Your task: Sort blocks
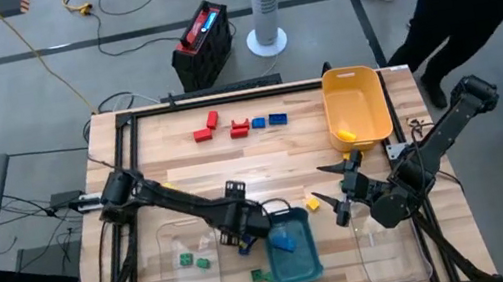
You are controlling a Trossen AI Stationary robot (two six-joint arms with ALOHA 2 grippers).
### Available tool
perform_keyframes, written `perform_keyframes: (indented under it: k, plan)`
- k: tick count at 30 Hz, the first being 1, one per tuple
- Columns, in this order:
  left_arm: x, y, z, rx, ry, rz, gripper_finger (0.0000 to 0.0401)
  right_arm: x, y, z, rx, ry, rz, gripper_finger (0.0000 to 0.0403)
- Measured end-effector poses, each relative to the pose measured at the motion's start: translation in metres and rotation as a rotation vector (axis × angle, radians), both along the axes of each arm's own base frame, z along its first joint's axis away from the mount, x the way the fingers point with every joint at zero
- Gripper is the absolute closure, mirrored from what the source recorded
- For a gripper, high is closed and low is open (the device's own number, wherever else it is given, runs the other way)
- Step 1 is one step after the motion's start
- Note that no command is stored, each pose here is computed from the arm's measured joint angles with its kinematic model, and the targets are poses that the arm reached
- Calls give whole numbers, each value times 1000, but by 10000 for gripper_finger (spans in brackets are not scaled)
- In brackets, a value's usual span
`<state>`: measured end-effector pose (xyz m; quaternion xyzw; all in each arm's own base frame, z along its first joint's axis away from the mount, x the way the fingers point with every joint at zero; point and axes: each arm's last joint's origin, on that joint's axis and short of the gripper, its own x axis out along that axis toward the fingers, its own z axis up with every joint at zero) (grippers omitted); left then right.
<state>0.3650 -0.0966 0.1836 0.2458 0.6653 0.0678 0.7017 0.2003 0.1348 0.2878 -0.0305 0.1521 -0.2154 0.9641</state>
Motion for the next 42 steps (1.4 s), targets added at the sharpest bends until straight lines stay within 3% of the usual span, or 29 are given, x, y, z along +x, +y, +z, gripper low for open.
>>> perform_keyframes:
  k: [5,8,12,17,25,36,39,42]
  plan:
    - [6,36,2,105,8,62,80,0,1,0,0,1,4,88]
    - [6,55,2,102,33,108,90,0,1,0,0,1,4,88]
    - [2,67,16,-38,17,181,110,-1,0,0,-2,5,5,88]
    - [-4,63,40,-240,-59,208,124,-1,0,-1,-5,10,6,88]
    - [3,57,23,-422,-89,201,122,-2,1,-1,-2,10,11,88]
    - [11,59,-1,-372,-39,199,122,-2,1,-1,-1,9,11,88]
    - [10,63,-9,-304,0,194,122,-2,1,-1,1,8,11,88]
    - [6,70,-10,-157,44,164,122,-2,1,-1,-1,11,11,88]
